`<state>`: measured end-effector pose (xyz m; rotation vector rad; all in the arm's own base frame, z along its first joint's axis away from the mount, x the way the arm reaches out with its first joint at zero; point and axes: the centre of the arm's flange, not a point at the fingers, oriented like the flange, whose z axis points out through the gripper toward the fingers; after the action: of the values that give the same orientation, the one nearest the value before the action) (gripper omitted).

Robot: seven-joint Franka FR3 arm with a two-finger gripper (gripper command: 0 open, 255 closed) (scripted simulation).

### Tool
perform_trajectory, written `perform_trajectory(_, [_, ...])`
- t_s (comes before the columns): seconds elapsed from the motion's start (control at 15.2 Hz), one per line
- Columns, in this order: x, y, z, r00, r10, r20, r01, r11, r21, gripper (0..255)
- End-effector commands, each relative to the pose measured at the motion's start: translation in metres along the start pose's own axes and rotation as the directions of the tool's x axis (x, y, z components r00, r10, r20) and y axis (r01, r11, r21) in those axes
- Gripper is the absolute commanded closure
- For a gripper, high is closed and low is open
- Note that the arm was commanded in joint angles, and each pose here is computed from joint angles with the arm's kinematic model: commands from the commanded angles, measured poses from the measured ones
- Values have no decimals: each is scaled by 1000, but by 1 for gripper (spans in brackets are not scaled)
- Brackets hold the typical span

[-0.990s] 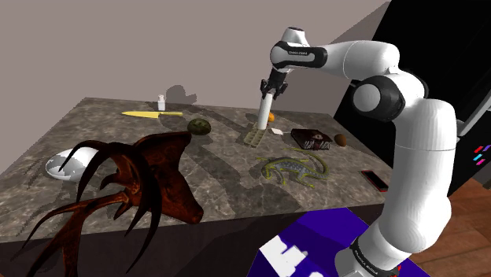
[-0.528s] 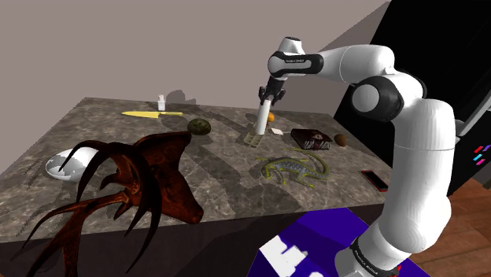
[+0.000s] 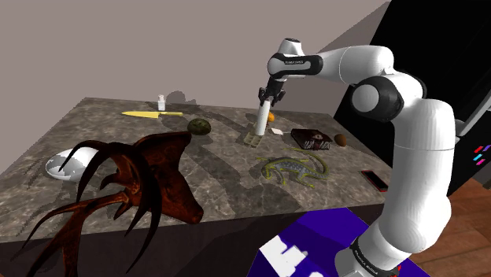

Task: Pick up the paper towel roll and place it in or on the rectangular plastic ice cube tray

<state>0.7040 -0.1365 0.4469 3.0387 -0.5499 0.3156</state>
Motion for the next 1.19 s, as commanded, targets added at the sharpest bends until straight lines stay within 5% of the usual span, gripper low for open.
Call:
perform_trajectory(0.0, [-1, 0, 2, 1000, 0, 4, 0, 1000, -1, 0])
perform_trajectory(0.33, [0, 0, 3, 1000, 0, 4, 0, 1000, -1, 0])
perform_trajectory(0.59, [0, 0, -47, 1000, 0, 4, 0, 1000, -1, 0])
perform_trajectory(1.12, [0, 0, -47, 1000, 0, 4, 0, 1000, -1, 0])
